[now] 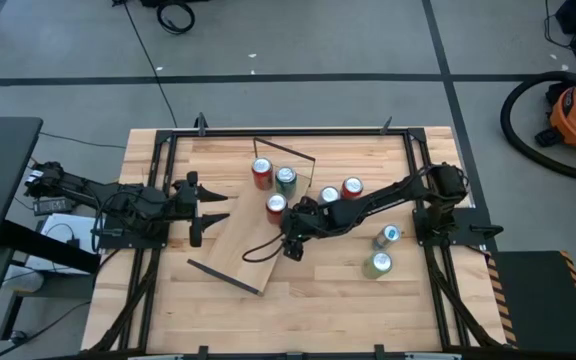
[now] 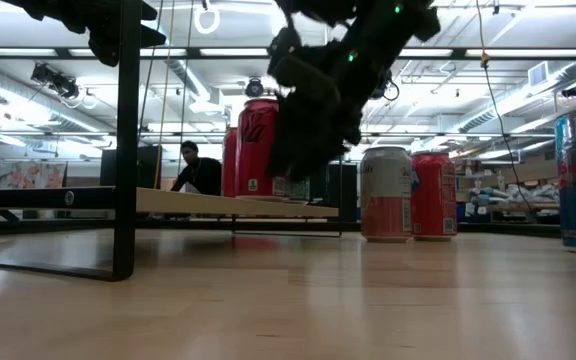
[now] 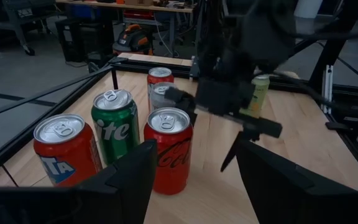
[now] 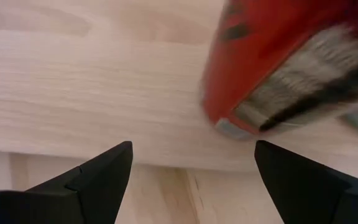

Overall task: Place canned beverage on shelf
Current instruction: Put the red soda can on the shelf

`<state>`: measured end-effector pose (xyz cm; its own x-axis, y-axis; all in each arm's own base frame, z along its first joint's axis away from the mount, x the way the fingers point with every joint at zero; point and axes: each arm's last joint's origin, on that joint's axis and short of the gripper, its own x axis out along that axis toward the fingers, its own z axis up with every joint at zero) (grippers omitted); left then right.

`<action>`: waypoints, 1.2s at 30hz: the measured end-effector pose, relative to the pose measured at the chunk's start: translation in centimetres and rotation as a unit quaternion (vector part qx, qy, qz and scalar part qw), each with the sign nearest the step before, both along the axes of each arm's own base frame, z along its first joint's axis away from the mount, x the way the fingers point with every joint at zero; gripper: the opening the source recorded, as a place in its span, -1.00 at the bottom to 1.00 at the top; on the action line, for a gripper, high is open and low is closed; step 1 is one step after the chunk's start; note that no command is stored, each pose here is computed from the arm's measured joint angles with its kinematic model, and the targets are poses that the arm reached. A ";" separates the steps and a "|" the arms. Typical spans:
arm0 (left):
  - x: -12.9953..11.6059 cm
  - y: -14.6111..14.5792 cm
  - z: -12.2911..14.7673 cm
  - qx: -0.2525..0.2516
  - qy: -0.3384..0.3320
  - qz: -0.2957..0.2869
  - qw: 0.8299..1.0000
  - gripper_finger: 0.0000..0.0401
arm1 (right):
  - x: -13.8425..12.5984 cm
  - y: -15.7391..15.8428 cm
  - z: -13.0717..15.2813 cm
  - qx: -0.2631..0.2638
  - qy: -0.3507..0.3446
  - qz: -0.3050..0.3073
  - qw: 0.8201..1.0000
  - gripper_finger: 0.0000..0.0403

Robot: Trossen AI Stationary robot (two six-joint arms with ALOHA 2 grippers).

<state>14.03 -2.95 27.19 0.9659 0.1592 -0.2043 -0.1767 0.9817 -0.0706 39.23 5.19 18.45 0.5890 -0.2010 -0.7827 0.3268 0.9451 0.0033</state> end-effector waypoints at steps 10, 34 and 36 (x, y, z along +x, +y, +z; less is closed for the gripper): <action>0.0 0.0 0.0 0.001 0.003 0.000 1.000 0.15 | 1.4 -0.6 -0.3 0.002 -0.059 -0.006 0.998 0.73; -0.1 0.0 -0.2 0.004 0.012 0.000 1.000 0.15 | 2.2 -2.1 -0.6 0.015 -0.100 0.004 0.995 0.73; -0.1 0.0 -0.2 0.004 0.012 0.000 1.000 0.15 | 2.2 -2.3 -0.8 0.013 -0.099 0.005 0.995 0.73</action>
<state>13.98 -2.94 26.95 0.9605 0.1612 -0.2267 -0.1788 0.9821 -0.0592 41.44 2.94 17.64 0.7339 -0.1756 -0.6561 0.3077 0.9472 0.0907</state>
